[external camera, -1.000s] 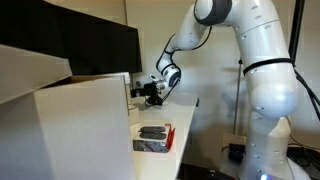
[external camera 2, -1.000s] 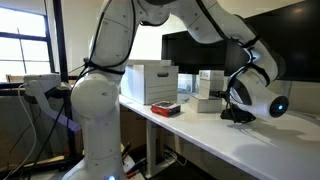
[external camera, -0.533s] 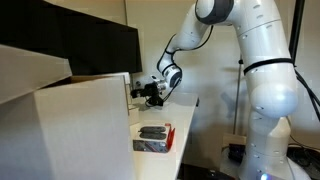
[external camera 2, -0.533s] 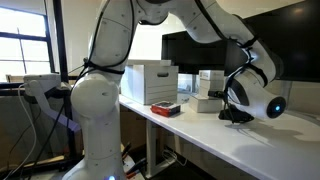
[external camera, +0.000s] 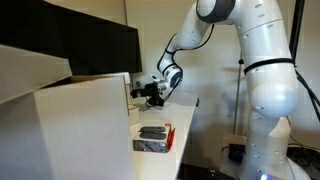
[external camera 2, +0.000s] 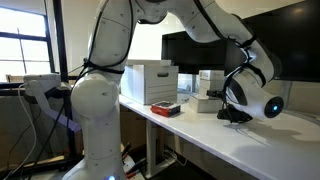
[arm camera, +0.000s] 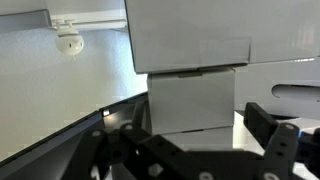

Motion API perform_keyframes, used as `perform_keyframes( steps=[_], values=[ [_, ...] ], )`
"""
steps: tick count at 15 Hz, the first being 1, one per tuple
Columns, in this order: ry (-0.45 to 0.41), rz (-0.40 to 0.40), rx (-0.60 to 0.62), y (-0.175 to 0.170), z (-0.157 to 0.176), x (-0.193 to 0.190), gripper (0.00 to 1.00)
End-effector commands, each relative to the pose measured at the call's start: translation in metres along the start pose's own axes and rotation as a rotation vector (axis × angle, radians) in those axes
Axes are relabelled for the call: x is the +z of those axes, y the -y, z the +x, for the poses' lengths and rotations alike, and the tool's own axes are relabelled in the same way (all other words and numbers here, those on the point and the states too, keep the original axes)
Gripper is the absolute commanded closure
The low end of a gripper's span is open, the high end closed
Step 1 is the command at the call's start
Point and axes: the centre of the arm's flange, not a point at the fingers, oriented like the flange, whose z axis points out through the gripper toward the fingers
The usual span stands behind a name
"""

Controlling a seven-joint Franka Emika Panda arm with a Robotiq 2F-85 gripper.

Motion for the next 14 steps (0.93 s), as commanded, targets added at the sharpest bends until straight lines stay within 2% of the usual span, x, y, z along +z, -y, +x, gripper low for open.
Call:
perform_keyframes(
  steps=[1,14],
  values=[
    [-0.027,-0.013,-0.030,0.0134,0.0033,0.0035,0.00],
    [-0.030,-0.003,-0.028,0.0162,0.0029,0.0087,0.00]
  ],
)
